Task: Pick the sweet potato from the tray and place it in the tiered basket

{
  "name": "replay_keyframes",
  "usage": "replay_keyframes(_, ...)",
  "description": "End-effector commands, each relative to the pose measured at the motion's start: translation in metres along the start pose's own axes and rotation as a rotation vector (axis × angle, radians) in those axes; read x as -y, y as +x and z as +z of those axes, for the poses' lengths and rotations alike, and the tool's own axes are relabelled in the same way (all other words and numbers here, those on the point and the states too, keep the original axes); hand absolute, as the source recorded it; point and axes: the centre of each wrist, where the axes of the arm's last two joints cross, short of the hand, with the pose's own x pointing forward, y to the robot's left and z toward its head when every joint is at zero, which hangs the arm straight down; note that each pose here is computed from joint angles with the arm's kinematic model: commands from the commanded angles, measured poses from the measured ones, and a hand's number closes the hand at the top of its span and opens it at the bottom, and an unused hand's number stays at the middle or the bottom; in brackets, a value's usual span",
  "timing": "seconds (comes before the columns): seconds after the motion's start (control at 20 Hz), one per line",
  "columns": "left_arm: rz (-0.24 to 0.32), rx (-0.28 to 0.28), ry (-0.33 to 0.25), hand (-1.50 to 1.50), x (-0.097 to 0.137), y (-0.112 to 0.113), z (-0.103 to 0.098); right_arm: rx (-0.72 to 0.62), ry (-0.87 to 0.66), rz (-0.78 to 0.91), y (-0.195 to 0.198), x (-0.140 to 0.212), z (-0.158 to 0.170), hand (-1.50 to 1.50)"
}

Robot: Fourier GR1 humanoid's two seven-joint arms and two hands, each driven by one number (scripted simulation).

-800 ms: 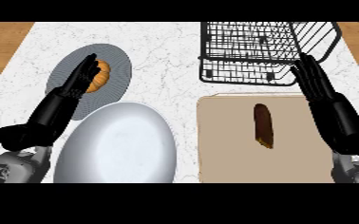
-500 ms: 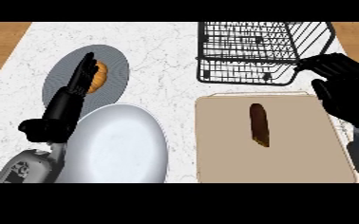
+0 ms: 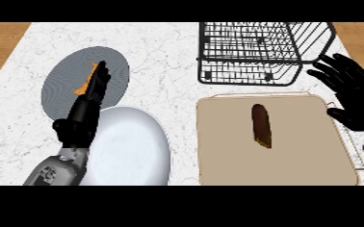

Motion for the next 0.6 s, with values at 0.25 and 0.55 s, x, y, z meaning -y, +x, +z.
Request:
replay_keyframes(0.25,0.006,-0.015,0.043,0.00,0.003,-0.002,-0.001,-0.122,0.271,0.509,0.126,0.021,0.011,-1.50)
replay_keyframes(0.55,0.006,-0.021,0.046,0.00,0.005,-0.004,0.004,-0.269,0.480,1.066,0.188,-0.047,-0.006,-1.50)
